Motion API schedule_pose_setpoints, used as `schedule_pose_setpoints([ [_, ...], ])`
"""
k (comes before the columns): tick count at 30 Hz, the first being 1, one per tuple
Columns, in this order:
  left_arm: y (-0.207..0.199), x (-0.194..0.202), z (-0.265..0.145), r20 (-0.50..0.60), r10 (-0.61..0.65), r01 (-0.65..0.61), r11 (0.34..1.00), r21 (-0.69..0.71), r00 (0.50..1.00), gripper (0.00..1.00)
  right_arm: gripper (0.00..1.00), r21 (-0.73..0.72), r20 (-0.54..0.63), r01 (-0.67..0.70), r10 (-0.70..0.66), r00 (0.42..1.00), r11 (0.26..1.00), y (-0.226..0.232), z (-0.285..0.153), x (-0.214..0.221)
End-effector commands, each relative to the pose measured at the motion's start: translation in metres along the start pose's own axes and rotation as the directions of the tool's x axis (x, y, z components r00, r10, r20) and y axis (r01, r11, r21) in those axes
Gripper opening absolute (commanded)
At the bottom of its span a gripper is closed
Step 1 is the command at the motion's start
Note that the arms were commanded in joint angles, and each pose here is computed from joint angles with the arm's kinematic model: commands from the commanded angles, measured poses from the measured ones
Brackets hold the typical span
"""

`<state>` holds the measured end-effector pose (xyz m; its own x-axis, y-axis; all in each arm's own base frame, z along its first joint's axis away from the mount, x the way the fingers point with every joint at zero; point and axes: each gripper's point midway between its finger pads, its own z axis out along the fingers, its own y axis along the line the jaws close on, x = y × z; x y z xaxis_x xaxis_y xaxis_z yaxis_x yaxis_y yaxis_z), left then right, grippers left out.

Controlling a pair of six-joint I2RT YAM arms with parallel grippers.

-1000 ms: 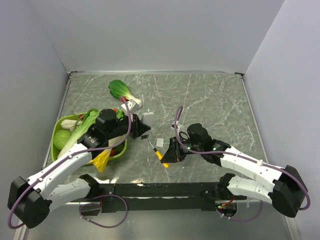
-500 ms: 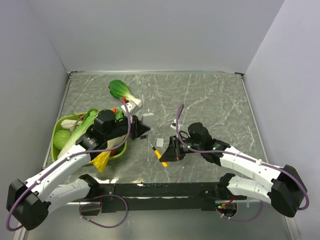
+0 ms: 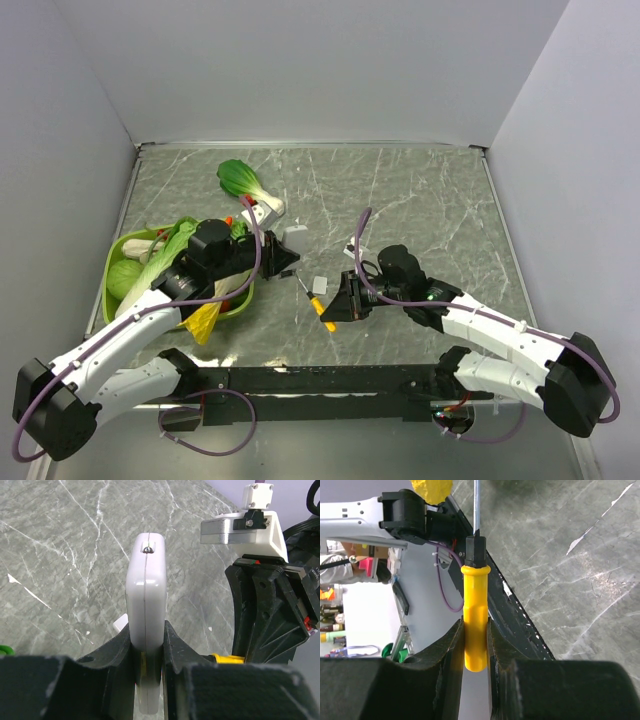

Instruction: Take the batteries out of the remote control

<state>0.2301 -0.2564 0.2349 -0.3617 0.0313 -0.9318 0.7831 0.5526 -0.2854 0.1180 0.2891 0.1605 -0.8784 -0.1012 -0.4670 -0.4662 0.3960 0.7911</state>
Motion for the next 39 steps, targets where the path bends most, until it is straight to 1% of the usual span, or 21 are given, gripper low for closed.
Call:
schedule_pose_setpoints([
  [1, -0.006, -0.021, -0.004, 0.071, 0.044, -0.045, 0.999, 0.009, 0.996, 0.01, 0.0, -0.015, 0.044, 0.013, -0.012, 0.999, 1.0, 0.009, -0.001, -0.015],
  [4, -0.007, -0.021, -0.003, 0.072, 0.04, -0.042, 0.999, 0.019, 0.997, 0.01, 0.0, -0.032, 0.028, 0.003, -0.002, 1.0, 0.999, 0.01, 0.0, -0.012],
  [10, -0.006, -0.02, -0.002, 0.067, 0.046, -0.047, 0.999, 0.016, 0.997, 0.01, 0.0, -0.077, 0.038, 0.013, -0.01, 0.999, 0.997, 0.02, -0.002, -0.014],
  [17, -0.004, -0.019, -0.001, 0.061, 0.044, -0.045, 0.999, 0.009, 0.997, 0.01, 0.0, -0.078, 0.049, 0.008, -0.005, 0.999, 0.997, 0.02, -0.003, -0.014],
  [29, -0.008, -0.019, -0.002, 0.069, 0.043, -0.045, 0.999, 0.028, 0.997, 0.01, 0.0, -0.039, 0.052, 0.001, 0.001, 0.999, 0.999, 0.012, 0.0, -0.016],
  [39, -0.012, -0.019, -0.002, 0.076, 0.045, -0.049, 0.997, 0.053, 0.996, 0.01, 0.0, -0.083, 0.036, -0.02, 0.023, 0.999, 0.996, 0.019, 0.002, -0.016],
])
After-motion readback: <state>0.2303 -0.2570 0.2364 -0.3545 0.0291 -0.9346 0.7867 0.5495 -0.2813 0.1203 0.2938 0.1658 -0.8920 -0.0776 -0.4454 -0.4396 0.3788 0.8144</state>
